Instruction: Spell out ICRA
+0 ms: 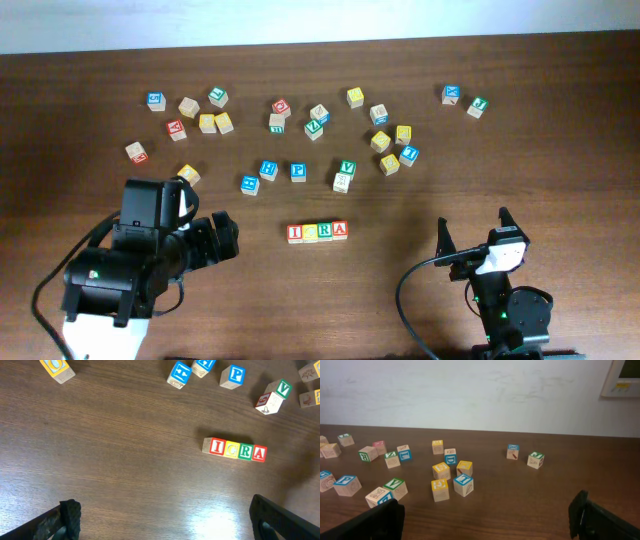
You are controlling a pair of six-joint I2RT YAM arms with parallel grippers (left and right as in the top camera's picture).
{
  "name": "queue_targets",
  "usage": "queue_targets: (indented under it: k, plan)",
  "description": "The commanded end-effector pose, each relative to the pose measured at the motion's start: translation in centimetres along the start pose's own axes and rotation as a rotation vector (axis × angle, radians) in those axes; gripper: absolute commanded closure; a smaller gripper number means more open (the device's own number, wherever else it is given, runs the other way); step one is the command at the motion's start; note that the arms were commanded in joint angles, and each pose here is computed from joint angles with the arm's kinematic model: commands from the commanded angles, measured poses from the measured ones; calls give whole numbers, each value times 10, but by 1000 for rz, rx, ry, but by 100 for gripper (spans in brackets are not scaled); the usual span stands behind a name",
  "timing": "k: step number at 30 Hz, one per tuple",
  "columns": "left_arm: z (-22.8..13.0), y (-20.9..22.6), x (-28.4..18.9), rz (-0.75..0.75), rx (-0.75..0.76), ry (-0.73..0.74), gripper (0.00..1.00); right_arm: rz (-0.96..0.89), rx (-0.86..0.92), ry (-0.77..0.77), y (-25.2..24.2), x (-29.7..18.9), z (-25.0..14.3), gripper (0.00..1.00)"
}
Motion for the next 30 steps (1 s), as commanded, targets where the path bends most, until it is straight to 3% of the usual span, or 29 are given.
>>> queue_targets:
  k: [1, 30]
  plan:
    - [2, 1, -3, 3, 8, -13, 1, -7, 10, 0, -1, 0, -2, 2]
    - [2, 1, -3, 2, 8, -16, 1, -7, 10, -1, -1, 0, -2, 2]
Point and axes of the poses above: each gripper's point midway between its finger pads, its own x axis out along the fingers, its own y axis along the line the jaws close on, z = x × y, the point moved 6 cm from there along -x, back along the fingers, and after that the axes turned 6 degrees about -x, right-handed, at the moved point
